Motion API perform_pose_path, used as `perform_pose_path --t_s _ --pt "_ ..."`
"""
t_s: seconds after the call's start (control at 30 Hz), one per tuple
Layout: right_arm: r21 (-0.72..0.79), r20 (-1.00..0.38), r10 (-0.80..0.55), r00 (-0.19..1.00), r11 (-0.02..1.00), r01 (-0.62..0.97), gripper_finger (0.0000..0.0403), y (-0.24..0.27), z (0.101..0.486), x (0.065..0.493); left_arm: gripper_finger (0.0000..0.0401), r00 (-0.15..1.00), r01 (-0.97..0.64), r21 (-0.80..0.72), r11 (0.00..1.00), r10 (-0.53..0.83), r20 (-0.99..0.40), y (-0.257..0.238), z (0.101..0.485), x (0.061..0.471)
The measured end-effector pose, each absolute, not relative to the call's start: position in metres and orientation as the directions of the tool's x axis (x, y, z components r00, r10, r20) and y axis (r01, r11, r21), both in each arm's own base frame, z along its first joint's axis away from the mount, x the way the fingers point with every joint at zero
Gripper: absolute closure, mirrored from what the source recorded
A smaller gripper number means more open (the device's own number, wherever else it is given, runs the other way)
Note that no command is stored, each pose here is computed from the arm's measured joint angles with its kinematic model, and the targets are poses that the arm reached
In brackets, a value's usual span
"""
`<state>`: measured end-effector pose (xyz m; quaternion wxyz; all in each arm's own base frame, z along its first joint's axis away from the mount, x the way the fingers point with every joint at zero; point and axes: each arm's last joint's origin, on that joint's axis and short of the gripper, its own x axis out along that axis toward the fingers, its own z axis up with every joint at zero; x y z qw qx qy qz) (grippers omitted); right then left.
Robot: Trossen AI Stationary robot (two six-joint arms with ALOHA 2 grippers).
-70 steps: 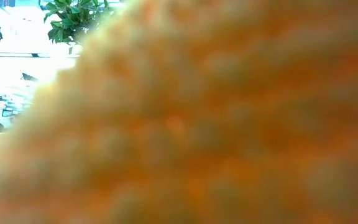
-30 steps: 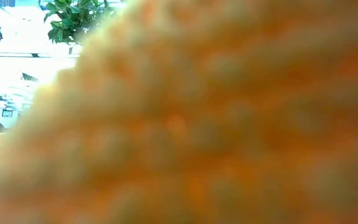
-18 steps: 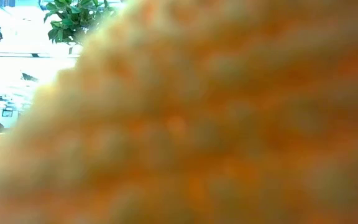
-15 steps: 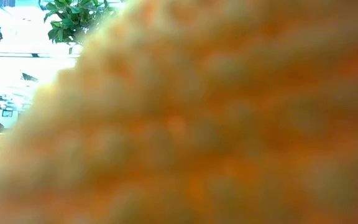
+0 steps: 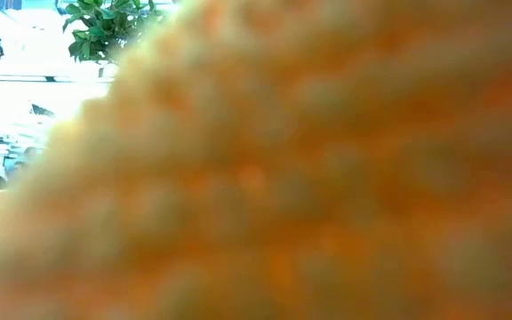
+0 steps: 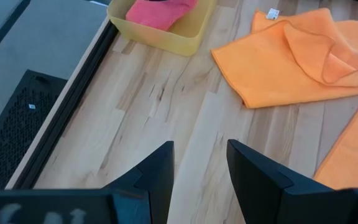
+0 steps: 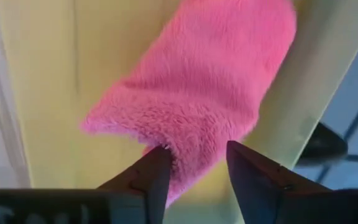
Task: Fold microfiber towels
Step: Put the folded pink microfiber towel into the yellow bin, then fold the yellow microfiber towel
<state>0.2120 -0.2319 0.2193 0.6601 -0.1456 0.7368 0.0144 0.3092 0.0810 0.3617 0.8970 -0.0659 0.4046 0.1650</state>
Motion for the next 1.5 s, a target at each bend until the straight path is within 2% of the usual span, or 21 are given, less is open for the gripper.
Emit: perform_pose_path --t_s 0.13,0.27,0.43,0.6,0.87,1.1,1.27,1.5 --pt "-0.181 -0.960 -0.220 -0.172 0.959 -0.216 0.0210 -0.231 0.220 0.208 0.0260 0.608 -0.350 0.016 0.937 0.240 -0.756 0.081 0.361 0.308" --pt "-0.163 -0.959 -0.210 -0.190 0.958 -0.236 0.0206 -0.226 0.224 0.205 0.0260 0.595 -0.361 0.008 0.933 0.237 -0.768 0.080 0.360 0.307" --pt "-0.235 -0.954 -0.269 -0.131 0.946 -0.225 0.0209 -0.215 0.246 0.202 0.0260 0.584 -0.372 0.000 0.928 0.234 -0.778 0.080 0.359 0.306" --pt "-0.282 -0.959 -0.284 0.010 0.946 -0.158 0.0213 -0.187 0.279 0.198 0.0260 0.534 -0.416 -0.019 0.909 0.227 -0.814 0.079 0.355 0.301" --pt "-0.249 -0.930 -0.212 0.302 0.965 -0.088 0.0215 -0.125 0.319 0.203 0.0260 0.277 -0.595 -0.040 0.803 0.158 -0.948 0.065 0.339 0.279" --pt "-0.232 -0.886 -0.185 0.426 0.971 -0.062 0.0221 -0.084 0.334 0.213 0.0260 -0.021 -0.698 0.088 0.711 0.103 -0.995 0.028 0.303 0.260" --pt "-0.197 -0.874 -0.147 0.463 0.978 -0.061 0.0220 -0.061 0.338 0.217 0.0260 -0.136 -0.734 0.117 0.669 0.025 -0.990 0.002 0.268 0.252" --pt "-0.181 -0.871 -0.097 0.482 0.975 -0.129 0.0220 -0.037 0.339 0.221 0.0260 -0.178 -0.792 0.130 0.597 -0.022 -0.984 -0.024 0.218 0.241"
